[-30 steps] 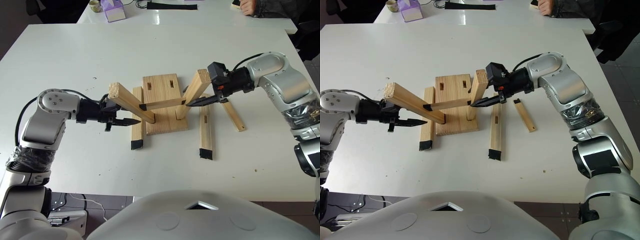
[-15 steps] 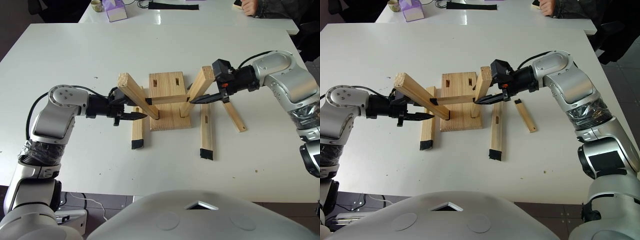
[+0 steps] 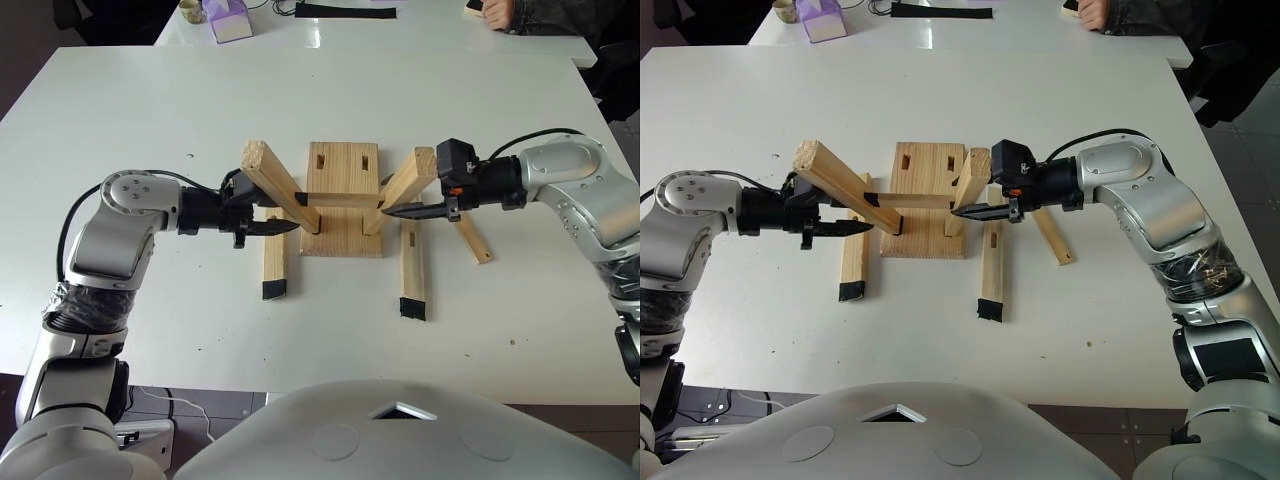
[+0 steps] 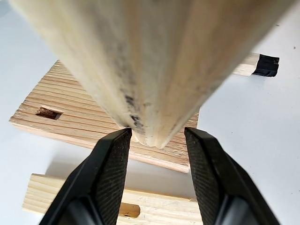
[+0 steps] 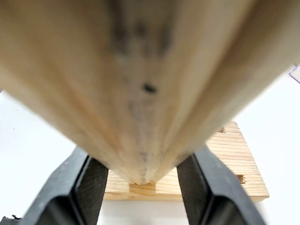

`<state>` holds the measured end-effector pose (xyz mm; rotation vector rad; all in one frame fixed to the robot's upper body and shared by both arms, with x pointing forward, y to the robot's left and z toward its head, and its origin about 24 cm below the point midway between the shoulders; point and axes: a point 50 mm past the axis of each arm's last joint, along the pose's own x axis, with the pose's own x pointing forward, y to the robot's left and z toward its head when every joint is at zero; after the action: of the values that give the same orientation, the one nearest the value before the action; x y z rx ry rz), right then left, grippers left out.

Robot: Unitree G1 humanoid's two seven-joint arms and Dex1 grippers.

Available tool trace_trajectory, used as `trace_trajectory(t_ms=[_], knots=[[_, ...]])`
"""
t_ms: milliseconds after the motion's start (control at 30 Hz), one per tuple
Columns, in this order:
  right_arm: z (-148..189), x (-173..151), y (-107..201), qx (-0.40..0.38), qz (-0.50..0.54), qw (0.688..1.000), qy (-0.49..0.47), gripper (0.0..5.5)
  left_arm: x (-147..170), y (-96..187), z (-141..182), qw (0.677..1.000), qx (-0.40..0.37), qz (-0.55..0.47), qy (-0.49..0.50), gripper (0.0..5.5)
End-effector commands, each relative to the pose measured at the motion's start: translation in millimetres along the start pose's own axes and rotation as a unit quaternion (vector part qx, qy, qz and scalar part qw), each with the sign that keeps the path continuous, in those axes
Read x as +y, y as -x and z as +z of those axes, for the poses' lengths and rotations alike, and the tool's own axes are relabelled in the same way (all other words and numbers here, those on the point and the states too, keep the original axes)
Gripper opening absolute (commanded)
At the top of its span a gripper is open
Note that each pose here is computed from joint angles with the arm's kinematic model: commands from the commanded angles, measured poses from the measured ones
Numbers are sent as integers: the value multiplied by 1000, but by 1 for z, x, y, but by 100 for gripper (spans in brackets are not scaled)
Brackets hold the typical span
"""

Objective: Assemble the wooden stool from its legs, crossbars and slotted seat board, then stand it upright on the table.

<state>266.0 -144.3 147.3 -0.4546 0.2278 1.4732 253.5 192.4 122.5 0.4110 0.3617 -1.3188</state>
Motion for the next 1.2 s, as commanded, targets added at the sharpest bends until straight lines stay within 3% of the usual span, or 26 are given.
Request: trace_trajectory(t_ms=[33, 300, 467, 833, 1200], knots=[[-24, 14, -27, 46, 32, 997, -45, 201, -15, -21, 28, 990, -78, -88, -81, 211], [-12, 5, -15, 27, 17, 999, -43, 318, -4, -8, 21, 992, -60, -67, -86, 211], [-8, -1, -6, 25, 1, 999, -43, 318, -2, 1, 19, 994, -55, -48, -87, 211], [-39, 8, 1, 71, -33, 996, -49, 318, 4, 27, 21, 993, -31, -12, -112, 211], [-51, 21, 32, 99, -66, 991, -55, 318, -25, 20, -21, 996, 20, -31, -75, 211]])
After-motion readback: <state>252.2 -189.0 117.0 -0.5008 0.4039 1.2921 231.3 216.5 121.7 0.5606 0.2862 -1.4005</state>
